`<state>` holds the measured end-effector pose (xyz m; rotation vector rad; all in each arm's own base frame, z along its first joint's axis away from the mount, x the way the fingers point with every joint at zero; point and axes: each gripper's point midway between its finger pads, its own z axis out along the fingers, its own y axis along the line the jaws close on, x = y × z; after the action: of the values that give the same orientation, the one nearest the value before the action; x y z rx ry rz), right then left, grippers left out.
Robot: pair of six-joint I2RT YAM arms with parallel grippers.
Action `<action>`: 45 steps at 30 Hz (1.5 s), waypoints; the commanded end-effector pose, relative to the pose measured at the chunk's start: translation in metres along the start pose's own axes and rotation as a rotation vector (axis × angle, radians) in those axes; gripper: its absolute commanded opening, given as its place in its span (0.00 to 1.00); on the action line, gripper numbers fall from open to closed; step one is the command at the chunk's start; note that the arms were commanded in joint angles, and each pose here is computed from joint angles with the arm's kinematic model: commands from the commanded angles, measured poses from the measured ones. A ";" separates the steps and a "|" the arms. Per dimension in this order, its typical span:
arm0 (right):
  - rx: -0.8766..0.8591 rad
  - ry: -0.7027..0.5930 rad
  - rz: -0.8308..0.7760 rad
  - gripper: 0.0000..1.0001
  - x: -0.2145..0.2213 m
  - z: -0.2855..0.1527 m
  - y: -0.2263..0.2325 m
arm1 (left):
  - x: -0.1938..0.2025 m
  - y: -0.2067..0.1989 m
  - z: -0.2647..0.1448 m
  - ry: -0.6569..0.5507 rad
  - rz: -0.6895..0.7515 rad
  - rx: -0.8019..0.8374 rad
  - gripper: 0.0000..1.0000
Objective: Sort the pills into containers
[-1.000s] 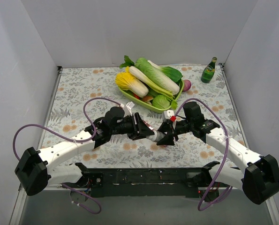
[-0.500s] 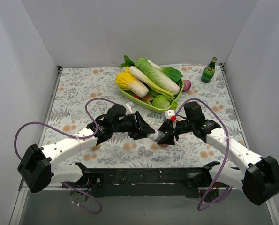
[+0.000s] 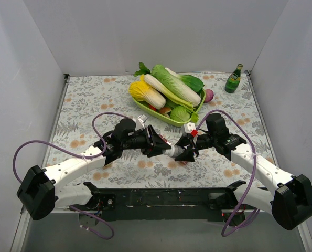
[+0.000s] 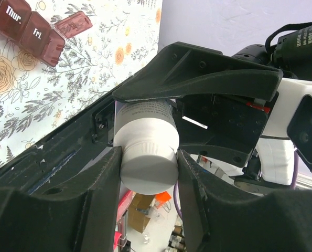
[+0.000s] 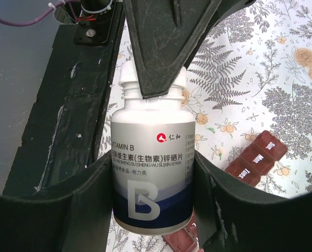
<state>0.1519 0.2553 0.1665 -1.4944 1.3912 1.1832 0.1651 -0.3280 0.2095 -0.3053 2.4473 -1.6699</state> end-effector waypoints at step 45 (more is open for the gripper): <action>0.101 0.023 0.061 0.01 0.015 -0.013 -0.016 | -0.047 0.086 -0.042 -0.194 0.248 -0.247 0.70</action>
<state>0.1697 0.2418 0.1502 -1.4183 1.5254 1.1184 0.1918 -0.2674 0.1774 -0.2041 2.3860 -1.3703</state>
